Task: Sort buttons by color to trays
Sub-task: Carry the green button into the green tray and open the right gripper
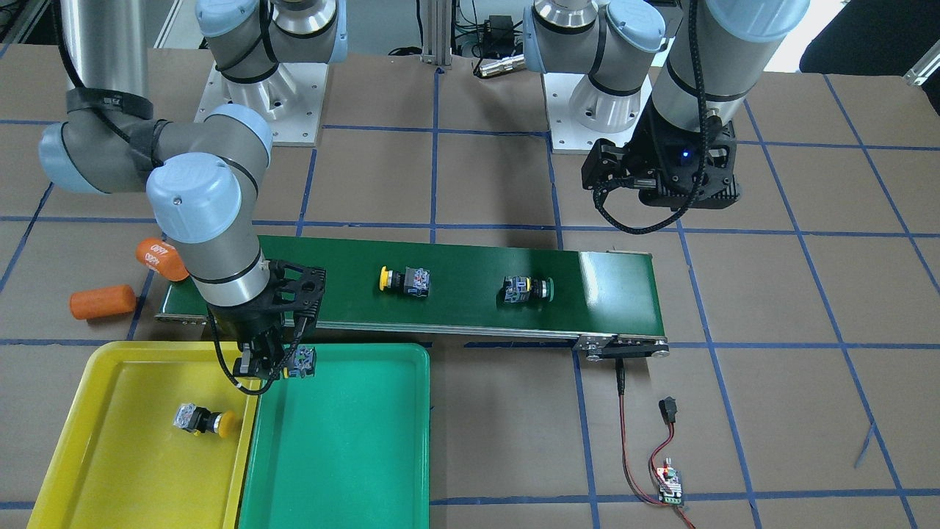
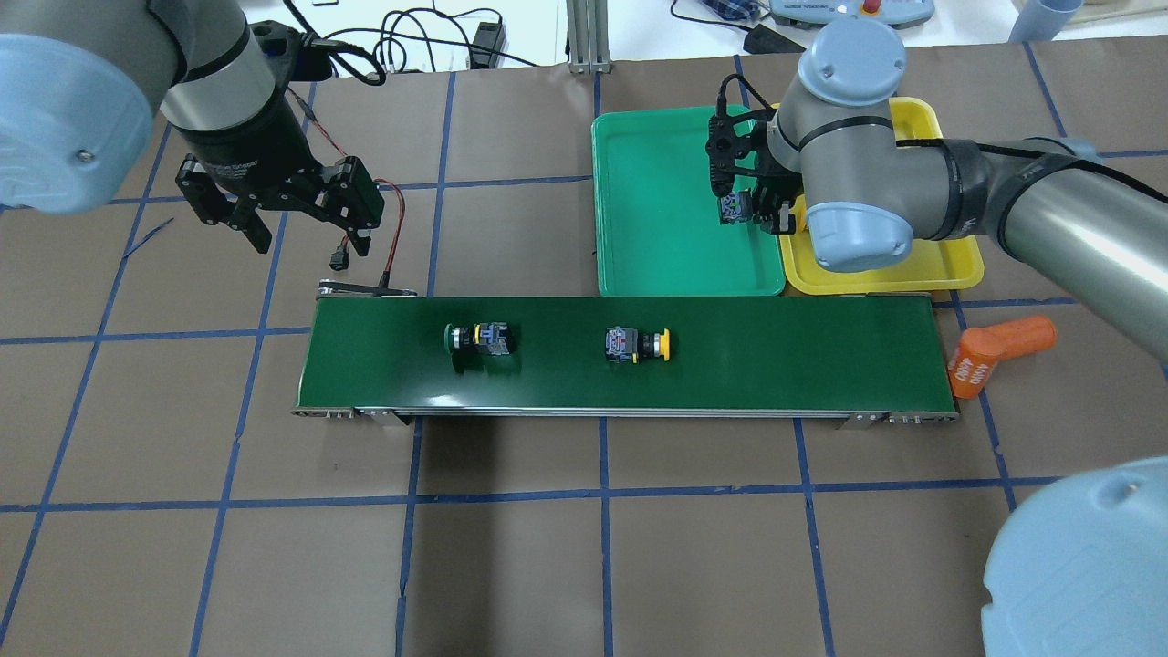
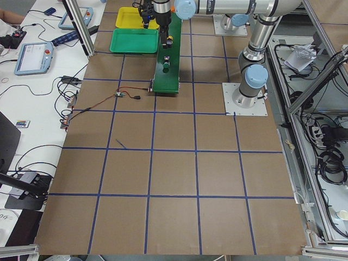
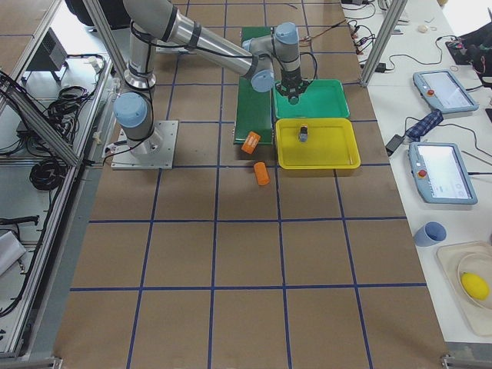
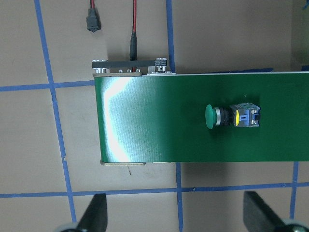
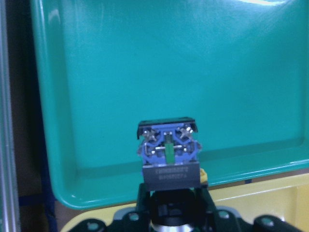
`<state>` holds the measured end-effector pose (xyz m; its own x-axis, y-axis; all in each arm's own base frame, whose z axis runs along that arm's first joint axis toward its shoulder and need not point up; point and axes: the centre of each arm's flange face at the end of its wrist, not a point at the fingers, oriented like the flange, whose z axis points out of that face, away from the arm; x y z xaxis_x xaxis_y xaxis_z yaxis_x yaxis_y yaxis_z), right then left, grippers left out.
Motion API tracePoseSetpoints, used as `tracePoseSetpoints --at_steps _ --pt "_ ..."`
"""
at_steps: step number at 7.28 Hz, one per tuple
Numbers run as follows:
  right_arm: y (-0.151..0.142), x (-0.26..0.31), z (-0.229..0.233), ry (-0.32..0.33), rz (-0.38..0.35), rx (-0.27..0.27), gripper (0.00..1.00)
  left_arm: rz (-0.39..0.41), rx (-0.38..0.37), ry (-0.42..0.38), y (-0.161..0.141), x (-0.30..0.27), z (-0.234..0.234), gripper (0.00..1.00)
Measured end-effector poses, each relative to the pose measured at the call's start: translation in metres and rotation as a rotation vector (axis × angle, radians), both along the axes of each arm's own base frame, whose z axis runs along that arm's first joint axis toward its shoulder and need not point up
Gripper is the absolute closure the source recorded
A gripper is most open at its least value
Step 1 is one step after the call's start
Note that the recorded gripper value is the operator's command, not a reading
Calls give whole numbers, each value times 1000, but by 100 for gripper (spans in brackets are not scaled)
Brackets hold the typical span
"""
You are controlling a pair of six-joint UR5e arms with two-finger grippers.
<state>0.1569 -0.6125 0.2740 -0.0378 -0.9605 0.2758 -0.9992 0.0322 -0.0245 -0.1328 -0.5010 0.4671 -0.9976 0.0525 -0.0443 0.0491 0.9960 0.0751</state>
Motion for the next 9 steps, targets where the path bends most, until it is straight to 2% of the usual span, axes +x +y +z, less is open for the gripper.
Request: tracePoseSetpoints --at_steps 1,2,7,9 --pt "-5 0 -2 -3 -9 -11 38 0 -2 1 1 0 1 0" --pt "-6 0 -5 -4 -13 -11 30 0 -6 1 1 0 3 0" --pt "-2 -2 -7 -3 -15 4 28 -4 -3 12 2 -5 0 0" --pt "25 -7 -9 34 -18 30 28 -7 -12 11 3 -6 5 0"
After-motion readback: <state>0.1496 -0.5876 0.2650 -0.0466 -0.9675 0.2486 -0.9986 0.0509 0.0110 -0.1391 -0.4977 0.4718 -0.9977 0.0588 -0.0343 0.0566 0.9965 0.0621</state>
